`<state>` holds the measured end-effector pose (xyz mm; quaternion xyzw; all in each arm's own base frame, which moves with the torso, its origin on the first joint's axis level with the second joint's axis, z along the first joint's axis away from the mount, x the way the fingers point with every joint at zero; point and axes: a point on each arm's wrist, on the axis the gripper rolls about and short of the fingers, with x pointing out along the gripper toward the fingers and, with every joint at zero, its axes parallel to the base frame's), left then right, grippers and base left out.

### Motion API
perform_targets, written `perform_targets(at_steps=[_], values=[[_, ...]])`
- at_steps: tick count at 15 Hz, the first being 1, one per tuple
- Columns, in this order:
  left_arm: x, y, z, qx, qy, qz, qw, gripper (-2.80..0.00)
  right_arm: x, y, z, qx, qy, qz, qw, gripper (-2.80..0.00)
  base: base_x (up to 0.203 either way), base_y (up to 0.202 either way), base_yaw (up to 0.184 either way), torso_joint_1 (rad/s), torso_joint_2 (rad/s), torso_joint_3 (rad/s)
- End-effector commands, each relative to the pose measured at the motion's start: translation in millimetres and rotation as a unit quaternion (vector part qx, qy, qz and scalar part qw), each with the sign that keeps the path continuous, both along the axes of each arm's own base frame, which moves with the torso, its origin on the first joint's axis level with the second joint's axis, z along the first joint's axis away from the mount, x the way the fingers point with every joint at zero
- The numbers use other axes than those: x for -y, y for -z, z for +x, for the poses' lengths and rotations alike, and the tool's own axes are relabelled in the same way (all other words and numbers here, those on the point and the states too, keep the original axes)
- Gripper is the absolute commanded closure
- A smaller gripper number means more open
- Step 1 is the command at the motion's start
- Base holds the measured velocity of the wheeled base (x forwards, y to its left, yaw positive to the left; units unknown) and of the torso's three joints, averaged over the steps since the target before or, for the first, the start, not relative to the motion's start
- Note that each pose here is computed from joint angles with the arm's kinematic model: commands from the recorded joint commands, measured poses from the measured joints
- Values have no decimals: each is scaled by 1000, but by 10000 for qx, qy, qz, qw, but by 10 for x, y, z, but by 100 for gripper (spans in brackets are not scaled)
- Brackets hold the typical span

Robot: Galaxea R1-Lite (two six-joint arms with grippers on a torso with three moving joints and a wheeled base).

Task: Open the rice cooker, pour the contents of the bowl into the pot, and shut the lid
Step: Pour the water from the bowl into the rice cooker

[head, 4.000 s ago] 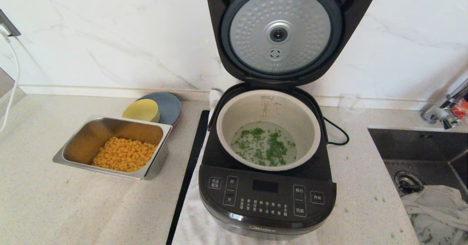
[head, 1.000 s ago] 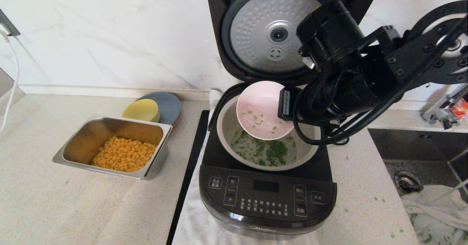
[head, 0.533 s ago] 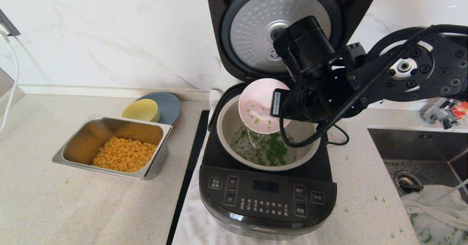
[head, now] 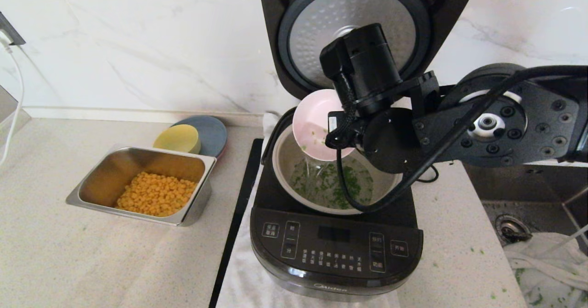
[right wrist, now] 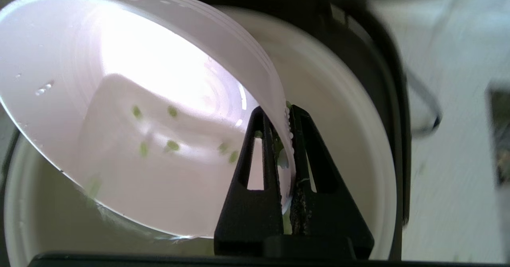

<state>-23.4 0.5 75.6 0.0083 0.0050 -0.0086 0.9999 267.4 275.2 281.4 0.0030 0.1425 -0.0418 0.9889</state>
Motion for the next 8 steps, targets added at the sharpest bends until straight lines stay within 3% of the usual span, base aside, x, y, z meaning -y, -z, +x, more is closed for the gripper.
perform_targets(at_steps=[1, 5, 8], values=[[0, 4, -1, 5, -1, 2, 10000, 0, -78, -23, -44, 673, -124, -169, 9975, 0, 0, 0, 0, 0, 0, 0], [0, -1, -2, 13, -1, 2, 10000, 0, -101, 45, -66, 1829, -108, -428, 9821, 0, 0, 0, 0, 0, 0, 0], [0, -1, -2, 13, -1, 2, 10000, 0, -33, 101, -130, 2702, 160, -622, 9607, 0, 0, 0, 0, 0, 0, 0]])
